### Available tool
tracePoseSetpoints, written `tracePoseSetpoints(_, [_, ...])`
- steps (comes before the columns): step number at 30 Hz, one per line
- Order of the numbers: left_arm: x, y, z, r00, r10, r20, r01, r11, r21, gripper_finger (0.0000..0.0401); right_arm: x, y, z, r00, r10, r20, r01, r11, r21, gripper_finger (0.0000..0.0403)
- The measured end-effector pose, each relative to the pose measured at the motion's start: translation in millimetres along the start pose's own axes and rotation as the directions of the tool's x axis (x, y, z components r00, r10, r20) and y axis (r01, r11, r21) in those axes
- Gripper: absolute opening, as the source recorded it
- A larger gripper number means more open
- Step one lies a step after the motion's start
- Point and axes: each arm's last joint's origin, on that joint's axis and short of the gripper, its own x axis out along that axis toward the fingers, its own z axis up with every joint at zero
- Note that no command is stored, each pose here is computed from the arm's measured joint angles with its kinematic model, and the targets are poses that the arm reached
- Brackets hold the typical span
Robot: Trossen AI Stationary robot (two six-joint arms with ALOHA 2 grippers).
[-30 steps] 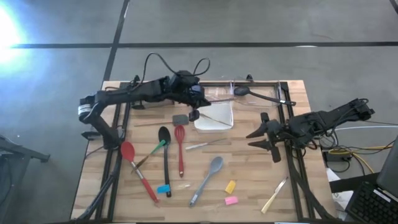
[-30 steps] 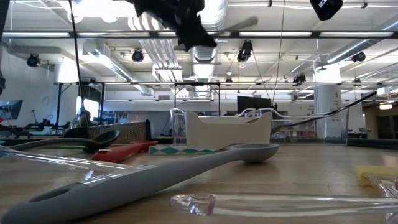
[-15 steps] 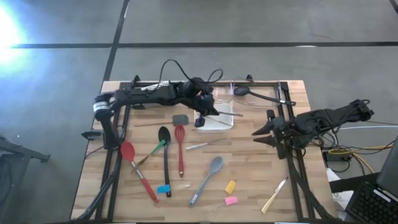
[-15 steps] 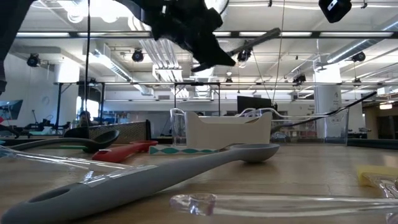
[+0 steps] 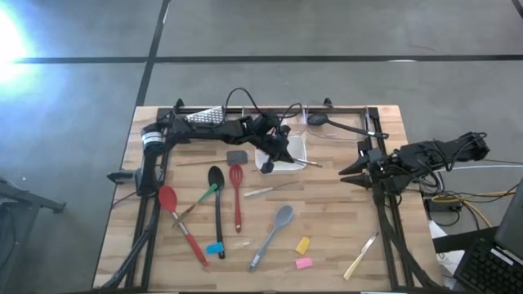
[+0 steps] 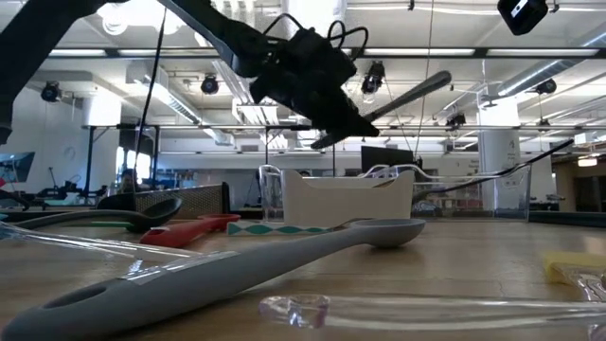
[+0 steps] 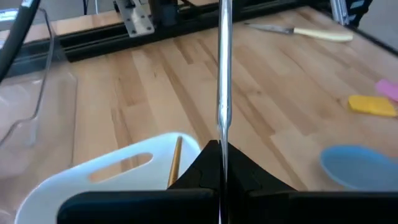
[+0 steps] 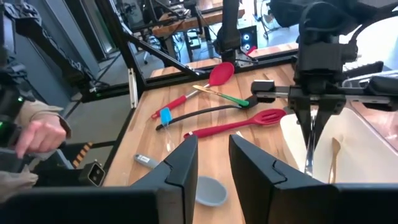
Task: Pick & Place Kitchen Items
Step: Put the silver table knife into the white bin
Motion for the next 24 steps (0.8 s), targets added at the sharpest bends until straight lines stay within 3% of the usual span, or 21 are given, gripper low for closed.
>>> tracePoseSetpoints(6, [0.0, 5.4, -23.9, 1.0, 0.019, 0.002, -0.019, 1.0, -0.013, 0.0001, 2.6, -0.7, -3.9, 1.0, -0.005, -0.015, 0.005, 1.0, -0.002, 0.0088])
tracePoseSetpoints(12, [-6.9, 12.5, -40.4, 0.995, 0.018, 0.094, -0.015, 0.999, -0.035, 0.0001, 3.3, -1.0, -4.9, 1.0, -0.006, -0.015, 0.006, 1.0, -0.003, 0.0088])
tracePoseSetpoints(24, [-4.9, 10.7, -60.7, 0.998, 0.037, 0.053, -0.034, 0.997, -0.063, 0.0001, 3.3, 0.0, -1.1, 1.0, -0.001, 0.025, 0.002, 1.0, -0.027, 0.0075])
